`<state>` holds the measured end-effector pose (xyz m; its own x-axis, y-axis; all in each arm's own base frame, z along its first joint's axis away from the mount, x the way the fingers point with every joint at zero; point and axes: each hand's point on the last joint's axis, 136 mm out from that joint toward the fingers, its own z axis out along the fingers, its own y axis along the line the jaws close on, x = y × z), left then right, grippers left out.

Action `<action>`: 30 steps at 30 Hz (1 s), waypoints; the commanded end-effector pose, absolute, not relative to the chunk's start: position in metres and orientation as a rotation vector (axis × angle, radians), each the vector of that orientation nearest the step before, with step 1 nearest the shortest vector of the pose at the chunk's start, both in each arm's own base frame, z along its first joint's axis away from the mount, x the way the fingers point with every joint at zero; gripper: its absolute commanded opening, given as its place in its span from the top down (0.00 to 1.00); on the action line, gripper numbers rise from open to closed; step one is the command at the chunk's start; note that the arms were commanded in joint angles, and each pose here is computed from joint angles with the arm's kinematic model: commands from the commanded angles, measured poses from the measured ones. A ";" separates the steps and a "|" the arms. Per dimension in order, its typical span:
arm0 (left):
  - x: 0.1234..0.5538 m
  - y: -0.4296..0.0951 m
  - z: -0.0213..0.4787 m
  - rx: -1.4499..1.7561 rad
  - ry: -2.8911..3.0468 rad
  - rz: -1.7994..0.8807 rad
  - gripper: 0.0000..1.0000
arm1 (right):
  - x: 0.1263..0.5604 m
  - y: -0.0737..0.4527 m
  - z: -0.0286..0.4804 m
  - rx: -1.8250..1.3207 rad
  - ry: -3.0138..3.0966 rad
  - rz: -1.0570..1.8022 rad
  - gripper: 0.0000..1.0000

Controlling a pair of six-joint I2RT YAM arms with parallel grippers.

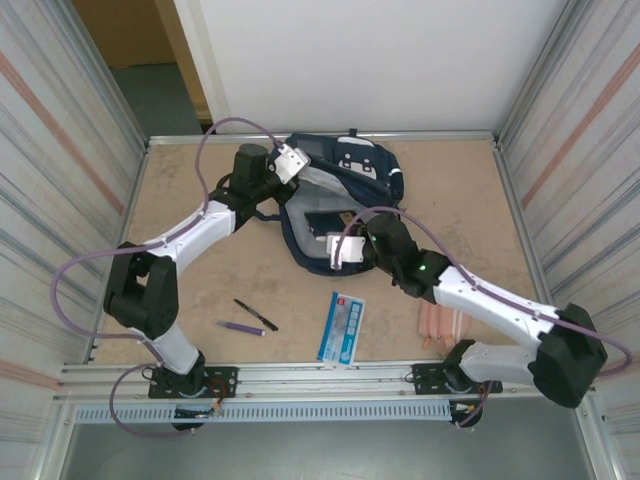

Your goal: Pack the student bag

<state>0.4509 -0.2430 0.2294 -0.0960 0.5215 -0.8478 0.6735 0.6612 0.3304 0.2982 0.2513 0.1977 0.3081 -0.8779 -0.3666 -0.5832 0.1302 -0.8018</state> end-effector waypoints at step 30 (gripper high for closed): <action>0.413 -0.249 0.308 0.931 1.574 -0.384 1.00 | 0.468 0.246 0.102 -1.583 1.349 -0.990 0.97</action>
<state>0.4214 -0.2447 0.2466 -0.1095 0.4418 -0.8904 0.7367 0.6375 0.2257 0.4522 0.2543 0.1060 0.1457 -0.9864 0.0762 -0.3361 -0.1218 -0.9339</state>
